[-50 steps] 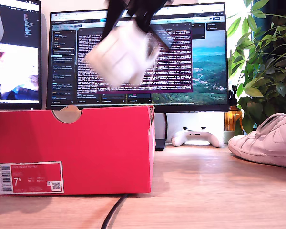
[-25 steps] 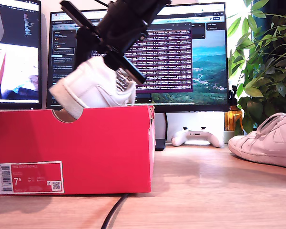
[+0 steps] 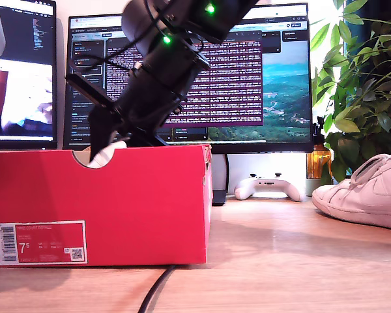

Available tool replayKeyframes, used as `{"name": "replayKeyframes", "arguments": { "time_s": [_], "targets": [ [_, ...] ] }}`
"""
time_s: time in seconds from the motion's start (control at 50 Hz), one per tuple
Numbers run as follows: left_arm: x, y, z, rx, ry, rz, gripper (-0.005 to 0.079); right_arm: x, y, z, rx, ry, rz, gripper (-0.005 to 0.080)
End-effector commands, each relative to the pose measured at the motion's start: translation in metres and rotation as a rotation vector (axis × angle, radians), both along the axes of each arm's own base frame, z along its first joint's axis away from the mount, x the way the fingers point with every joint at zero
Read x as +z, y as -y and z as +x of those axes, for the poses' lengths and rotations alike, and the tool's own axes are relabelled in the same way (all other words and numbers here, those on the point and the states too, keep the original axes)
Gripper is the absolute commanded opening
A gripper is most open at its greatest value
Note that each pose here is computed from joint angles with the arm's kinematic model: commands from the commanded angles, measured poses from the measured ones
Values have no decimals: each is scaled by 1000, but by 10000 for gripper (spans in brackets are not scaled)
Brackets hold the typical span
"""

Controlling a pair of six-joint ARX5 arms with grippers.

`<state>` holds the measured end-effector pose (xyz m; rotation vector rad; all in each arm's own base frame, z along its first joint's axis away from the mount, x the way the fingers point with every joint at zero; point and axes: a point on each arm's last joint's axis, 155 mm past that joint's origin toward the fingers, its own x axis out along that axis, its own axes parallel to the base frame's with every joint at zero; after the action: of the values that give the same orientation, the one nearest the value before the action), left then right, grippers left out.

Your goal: Pack the white shoes by picking the first shoe and placing it inside the red shoebox, left side, then picking and rotating the second shoe and placing it in the shoebox

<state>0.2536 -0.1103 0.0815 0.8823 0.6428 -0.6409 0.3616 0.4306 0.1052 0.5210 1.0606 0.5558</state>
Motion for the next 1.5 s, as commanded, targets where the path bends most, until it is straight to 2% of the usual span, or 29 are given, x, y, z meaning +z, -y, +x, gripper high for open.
{"name": "replayKeyframes", "arguments": {
  "time_s": [0.0,0.3,0.8,0.88,1.0,1.04,1.32,1.48],
  "targets": [
    [-1,2,0,-9,2,-3,-21,25,-10,5,2,57,46,-13],
    [-1,2,0,-9,2,-2,-21,27,-10,11,-34,97,30,-13],
    [-1,2,-1,-9,0,-1,-21,26,-19,0,-12,99,30,-11],
    [-2,2,-1,-9,-2,-1,-21,27,-19,1,-8,104,27,55],
    [-2,2,-1,-9,-1,-2,-21,27,-19,0,-4,102,31,302],
    [-2,2,-1,-9,-2,-1,-21,27,-20,0,-4,104,32,349],
    [-2,2,-1,-3,-7,-6,-21,46,-29,4,13,154,73,360],
    [-2,2,-1,-4,-6,-6,-21,58,-17,14,36,181,8,360]
  ]
}}
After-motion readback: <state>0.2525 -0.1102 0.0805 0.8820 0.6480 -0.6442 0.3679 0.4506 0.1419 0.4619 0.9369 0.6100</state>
